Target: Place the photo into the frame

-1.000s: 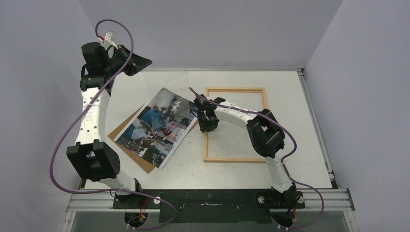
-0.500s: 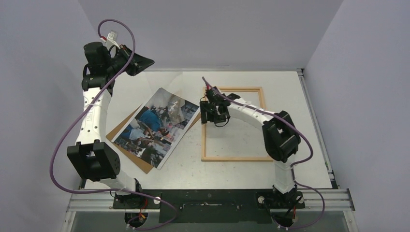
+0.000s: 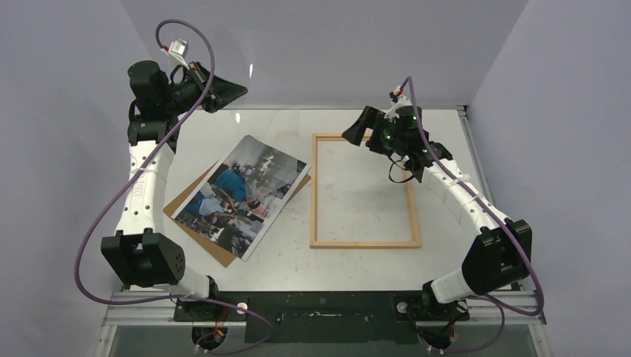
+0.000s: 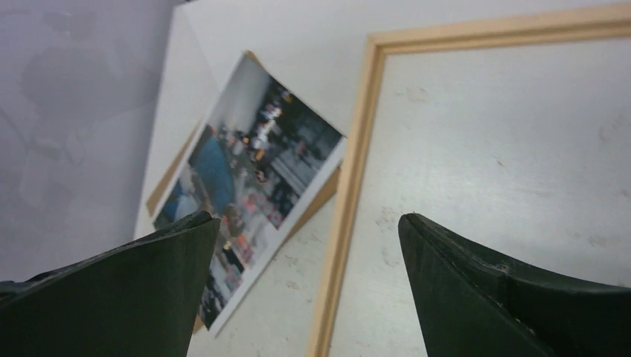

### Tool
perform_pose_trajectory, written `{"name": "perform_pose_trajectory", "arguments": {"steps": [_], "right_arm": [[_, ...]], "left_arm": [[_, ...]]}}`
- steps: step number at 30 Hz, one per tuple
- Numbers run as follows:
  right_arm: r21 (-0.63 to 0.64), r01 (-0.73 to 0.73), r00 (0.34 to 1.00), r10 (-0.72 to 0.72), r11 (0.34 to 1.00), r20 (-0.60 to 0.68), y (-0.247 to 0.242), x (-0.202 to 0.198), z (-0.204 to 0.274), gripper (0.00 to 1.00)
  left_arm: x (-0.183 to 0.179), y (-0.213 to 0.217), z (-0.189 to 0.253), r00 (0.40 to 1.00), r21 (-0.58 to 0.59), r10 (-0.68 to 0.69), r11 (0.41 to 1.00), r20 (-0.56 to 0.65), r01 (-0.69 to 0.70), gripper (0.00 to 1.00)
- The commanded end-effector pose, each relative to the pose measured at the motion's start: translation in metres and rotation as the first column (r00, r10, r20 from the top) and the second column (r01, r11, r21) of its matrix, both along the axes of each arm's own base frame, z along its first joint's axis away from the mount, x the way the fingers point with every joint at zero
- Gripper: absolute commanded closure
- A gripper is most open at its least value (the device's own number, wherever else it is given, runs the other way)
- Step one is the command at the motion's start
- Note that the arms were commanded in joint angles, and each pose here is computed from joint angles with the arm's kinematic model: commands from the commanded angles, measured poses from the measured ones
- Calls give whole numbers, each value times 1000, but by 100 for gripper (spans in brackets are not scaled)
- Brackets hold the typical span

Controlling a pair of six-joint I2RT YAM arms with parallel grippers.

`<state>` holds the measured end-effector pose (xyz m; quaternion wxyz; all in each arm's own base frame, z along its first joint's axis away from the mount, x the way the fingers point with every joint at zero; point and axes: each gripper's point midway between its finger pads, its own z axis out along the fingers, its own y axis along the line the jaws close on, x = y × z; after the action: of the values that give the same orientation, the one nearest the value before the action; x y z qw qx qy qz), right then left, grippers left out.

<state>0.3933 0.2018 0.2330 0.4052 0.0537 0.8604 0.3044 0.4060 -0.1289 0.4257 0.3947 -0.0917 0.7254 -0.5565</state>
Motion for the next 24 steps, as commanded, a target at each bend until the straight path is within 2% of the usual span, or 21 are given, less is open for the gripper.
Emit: {"name": "perform_pose_trajectory", "arguments": {"steps": [1,6,9,13,18,24], "right_arm": [[212,-147,936,67,966,345,27,4,113,4],[306,-209,809,-12,929,588,25,-2,199,3],[340,-237,729,-65,910,682,19,-9,242,3],[370,-243,644,-136,896,753,6,-26,284,2],[331,-367,616,-39,870,787,17,-54,309,4],[298,-613,580,161,732,798,39,-110,313,12]], "left_arm": [[-51,-30,74,944,20,-170,985,282,172,100],[-101,-58,122,823,81,-321,943,469,322,100],[-124,-63,144,761,104,-357,927,542,361,100],[-146,-65,163,710,126,-373,918,597,376,100],[-156,-65,173,689,126,-374,915,621,383,100],[-142,-57,186,710,93,-310,940,632,327,100]]}}
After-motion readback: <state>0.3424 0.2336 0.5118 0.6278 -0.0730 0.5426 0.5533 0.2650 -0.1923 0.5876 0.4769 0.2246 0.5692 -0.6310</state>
